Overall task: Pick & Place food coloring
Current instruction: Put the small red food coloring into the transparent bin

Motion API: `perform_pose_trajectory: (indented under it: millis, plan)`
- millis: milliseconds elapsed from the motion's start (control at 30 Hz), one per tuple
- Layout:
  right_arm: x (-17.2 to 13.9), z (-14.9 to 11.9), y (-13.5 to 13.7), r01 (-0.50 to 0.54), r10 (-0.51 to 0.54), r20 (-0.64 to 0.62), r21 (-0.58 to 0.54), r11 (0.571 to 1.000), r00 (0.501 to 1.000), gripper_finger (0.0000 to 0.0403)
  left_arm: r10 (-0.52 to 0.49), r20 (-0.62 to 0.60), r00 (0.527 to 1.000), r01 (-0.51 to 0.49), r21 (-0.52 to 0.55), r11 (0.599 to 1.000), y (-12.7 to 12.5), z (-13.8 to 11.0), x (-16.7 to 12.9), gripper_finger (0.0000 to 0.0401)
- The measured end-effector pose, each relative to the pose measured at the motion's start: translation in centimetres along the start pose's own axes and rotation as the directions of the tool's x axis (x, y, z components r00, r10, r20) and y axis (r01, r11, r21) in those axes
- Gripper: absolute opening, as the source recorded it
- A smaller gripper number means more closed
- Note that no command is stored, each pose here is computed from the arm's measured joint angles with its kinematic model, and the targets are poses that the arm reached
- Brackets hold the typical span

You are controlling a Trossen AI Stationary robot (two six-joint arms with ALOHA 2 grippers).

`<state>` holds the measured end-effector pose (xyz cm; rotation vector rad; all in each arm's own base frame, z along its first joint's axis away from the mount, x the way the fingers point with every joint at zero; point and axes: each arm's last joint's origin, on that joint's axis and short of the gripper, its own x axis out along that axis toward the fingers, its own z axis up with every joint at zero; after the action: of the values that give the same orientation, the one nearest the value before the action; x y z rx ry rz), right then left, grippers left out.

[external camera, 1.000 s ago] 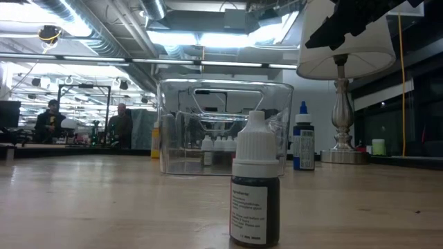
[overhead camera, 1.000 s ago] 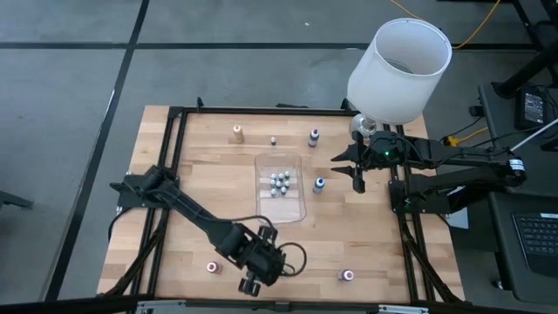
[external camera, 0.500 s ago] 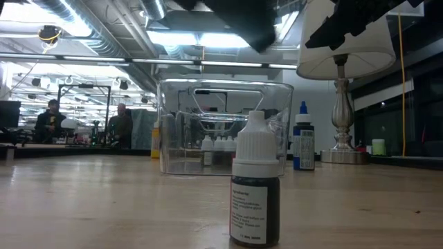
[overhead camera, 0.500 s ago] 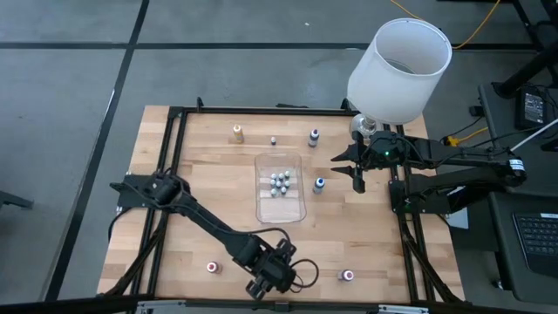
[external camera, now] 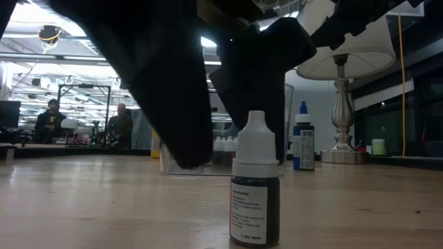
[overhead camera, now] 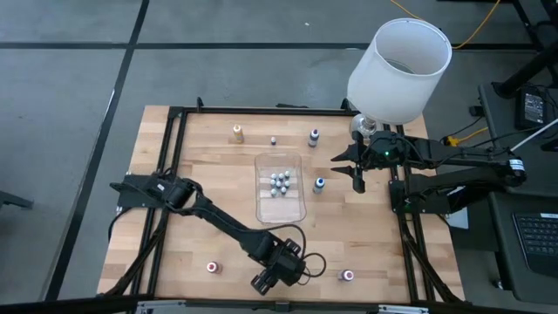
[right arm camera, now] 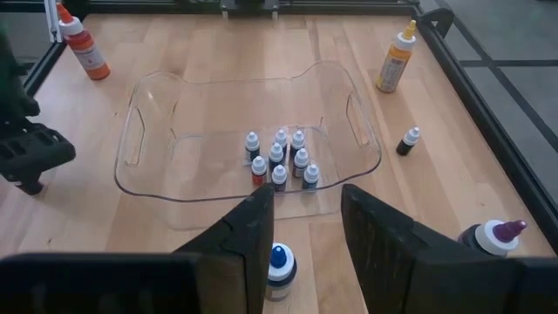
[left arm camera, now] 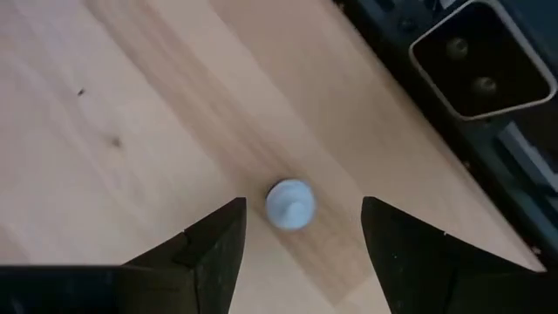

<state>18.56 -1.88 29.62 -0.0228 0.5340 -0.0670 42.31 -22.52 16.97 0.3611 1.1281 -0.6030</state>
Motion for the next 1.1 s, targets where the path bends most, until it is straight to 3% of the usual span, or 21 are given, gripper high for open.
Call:
perform_pose_trajectory:
  millis: [267, 900, 1000, 1100]
  plan:
    - [0.0, 0.0, 0.0, 0.0, 0.0, 0.0, -0.001, 1.0, 1.0, 0.0138, 0.017, 0.026, 1.0, -0.016, -0.01, 1.0, 0.1, 0.3, 0.1, 0.0205]
    - [0.0, 0.0, 0.0, 0.0, 0.0, 0.0, 0.0, 1.0, 1.0, 0.0138, 0.017, 0.029, 0.999, -0.015, -0.053, 0.998, 0.7, 0.2, 0.0, 0.0059]
    - [0.0, 0.0, 0.0, 0.0, 0.0, 0.0, -0.001, 1.0, 1.0, 0.0138, 0.016, 0.005, 1.0, -0.016, -0.076, 0.997, 0.9, -0.1, -0.8, 0.0049]
    - [0.0, 0.0, 0.0, 0.0, 0.0, 0.0, 0.0, 1.0, 1.0, 0.0138, 0.04, -0.03, 0.999, -0.042, -0.1, 0.994, 1.5, -0.3, -3.5, 0.0052]
